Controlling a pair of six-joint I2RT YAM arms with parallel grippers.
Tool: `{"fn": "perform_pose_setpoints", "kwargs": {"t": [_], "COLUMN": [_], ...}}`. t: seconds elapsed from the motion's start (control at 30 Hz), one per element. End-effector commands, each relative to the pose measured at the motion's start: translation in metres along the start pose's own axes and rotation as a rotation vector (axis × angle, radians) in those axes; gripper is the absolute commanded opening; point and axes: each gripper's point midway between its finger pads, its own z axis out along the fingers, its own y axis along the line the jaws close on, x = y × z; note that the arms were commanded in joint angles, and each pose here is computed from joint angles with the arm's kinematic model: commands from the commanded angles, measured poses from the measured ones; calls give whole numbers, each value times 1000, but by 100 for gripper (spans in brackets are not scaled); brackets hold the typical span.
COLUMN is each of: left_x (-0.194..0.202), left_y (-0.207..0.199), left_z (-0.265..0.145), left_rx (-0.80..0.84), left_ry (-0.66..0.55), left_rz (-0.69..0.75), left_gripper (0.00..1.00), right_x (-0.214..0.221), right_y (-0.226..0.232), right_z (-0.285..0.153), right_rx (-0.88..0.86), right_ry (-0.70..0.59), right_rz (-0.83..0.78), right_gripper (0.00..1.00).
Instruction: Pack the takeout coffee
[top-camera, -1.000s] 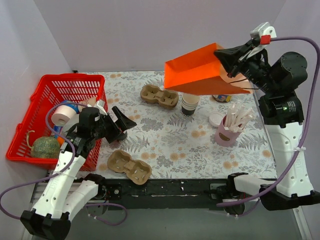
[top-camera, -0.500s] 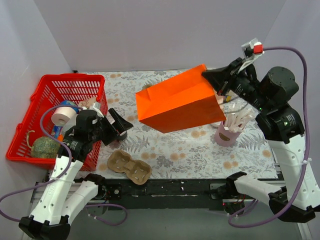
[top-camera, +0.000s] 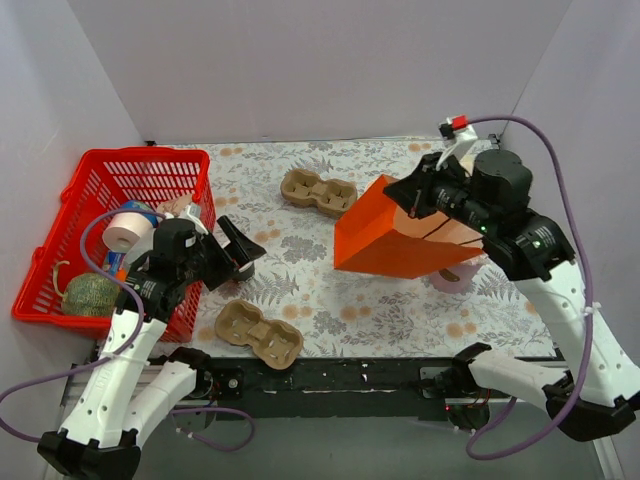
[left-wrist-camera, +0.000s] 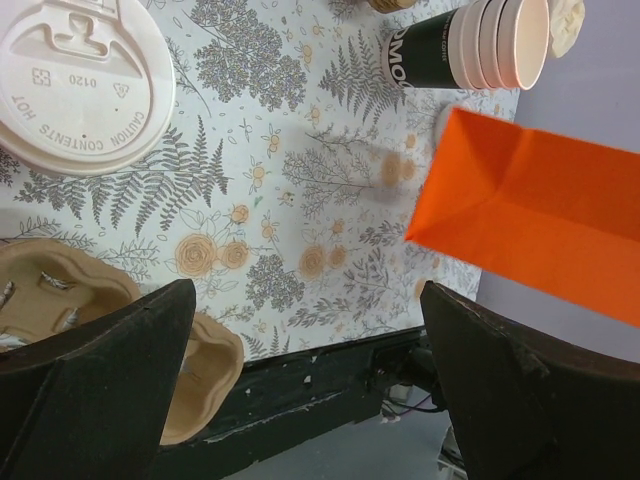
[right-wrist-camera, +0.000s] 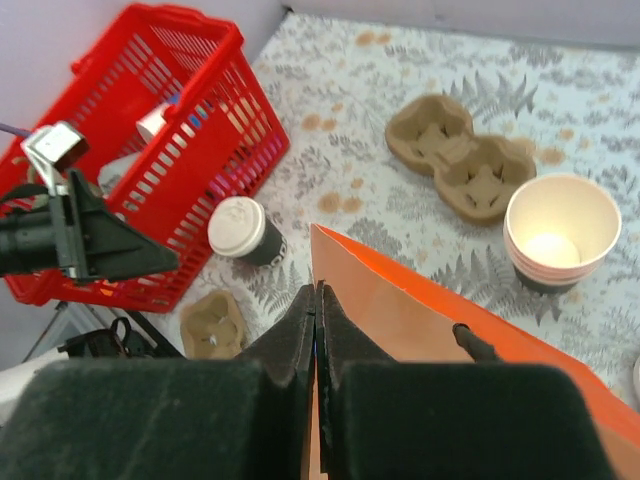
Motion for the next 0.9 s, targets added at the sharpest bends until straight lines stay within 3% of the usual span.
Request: {"fn": "perform_pose_setpoints", "kwargs": {"t": [0.0, 0.13, 0.33, 0.4, 0.43, 0.6, 0.73, 0.87], "left_x": [5, 5, 8, 11, 11, 12, 9, 8], "left_y": [21, 25, 32, 34, 33, 38, 39, 41], "left_z": [3, 4, 3, 1, 0, -9, -16, -19], "left_rx": [-98, -118, -148, -150, -148, -170, -183, -198], "left_ry": [16, 22, 30, 34, 36, 21, 0, -10], "left_rz": [-3, 9, 7, 3, 3, 3, 1, 5], "left_gripper": [98, 98, 98, 98, 98, 98, 98, 98], "right_x": [24, 37, 57, 66, 62, 61, 43, 36], "right_y": [-13, -23, -3, 8, 13, 48, 92, 127], "right_z": [23, 42, 82, 96, 101, 123, 119, 107], "right_rx": [73, 172, 183, 175, 169, 78, -140, -339], "right_ry": [59, 64, 86, 101, 86, 84, 71, 50], "right_rz": [52, 68, 83, 90, 94, 54, -55, -181], "right_gripper": [1, 1, 1, 8, 20, 39, 59, 69]}}
